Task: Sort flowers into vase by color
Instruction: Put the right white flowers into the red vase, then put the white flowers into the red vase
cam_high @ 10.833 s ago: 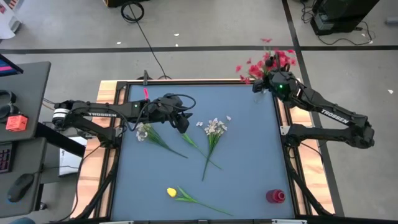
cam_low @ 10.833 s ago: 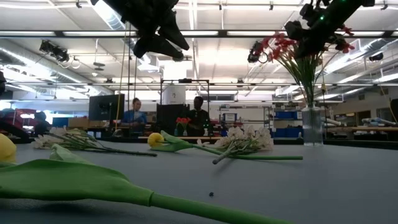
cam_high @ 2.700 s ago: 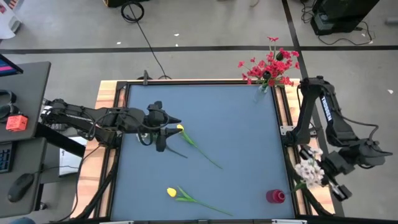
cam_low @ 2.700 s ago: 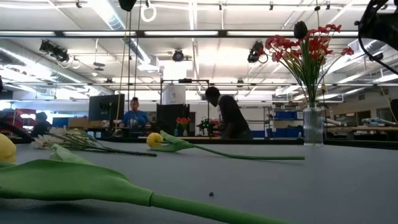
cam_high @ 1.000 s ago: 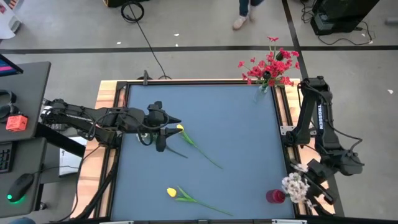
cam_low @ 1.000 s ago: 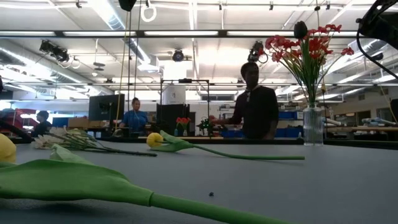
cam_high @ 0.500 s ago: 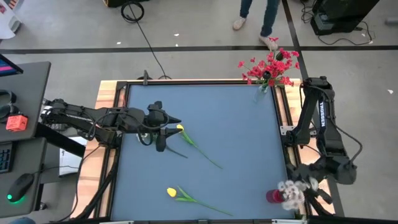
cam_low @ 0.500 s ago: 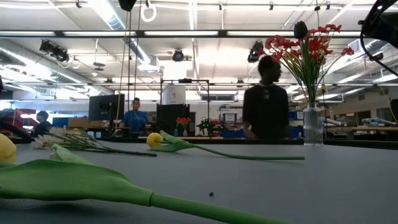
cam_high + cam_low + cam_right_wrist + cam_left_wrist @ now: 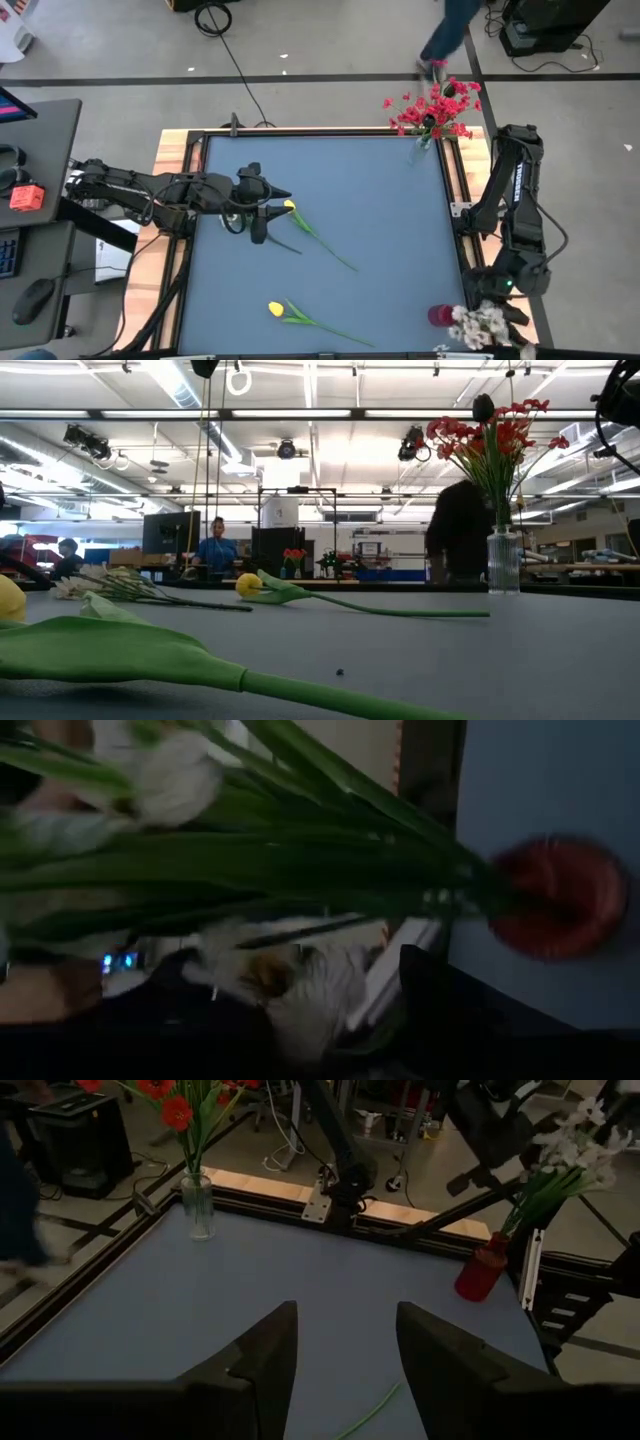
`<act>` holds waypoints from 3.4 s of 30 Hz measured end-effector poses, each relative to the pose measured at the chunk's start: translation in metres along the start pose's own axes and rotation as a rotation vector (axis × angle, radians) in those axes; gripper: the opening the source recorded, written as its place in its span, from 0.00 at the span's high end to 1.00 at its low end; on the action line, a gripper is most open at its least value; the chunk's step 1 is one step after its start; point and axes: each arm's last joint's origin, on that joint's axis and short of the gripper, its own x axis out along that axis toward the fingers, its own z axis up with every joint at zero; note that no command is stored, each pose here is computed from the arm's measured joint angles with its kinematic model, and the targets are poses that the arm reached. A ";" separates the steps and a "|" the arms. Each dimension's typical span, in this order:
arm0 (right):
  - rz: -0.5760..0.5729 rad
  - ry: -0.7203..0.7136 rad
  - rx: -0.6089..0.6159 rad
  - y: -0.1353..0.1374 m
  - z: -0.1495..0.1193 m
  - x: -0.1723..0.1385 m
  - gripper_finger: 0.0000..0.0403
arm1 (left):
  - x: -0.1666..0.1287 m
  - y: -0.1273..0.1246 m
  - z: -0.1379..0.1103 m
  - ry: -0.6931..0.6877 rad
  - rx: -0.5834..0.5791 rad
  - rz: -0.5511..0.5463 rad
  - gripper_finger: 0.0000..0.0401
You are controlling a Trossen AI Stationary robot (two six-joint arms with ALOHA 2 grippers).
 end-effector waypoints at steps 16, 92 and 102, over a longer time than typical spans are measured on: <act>0.135 -0.003 0.078 0.003 0.006 -0.031 0.58 | 0.000 0.000 0.000 0.000 0.000 0.000 0.56; -0.190 -1.077 -0.137 -0.061 0.293 -0.028 0.61 | 0.000 0.000 0.006 -0.064 -0.071 0.015 0.56; -0.174 -0.991 0.152 -0.106 0.309 0.001 0.61 | -0.013 0.001 -0.035 0.325 -0.103 0.106 0.56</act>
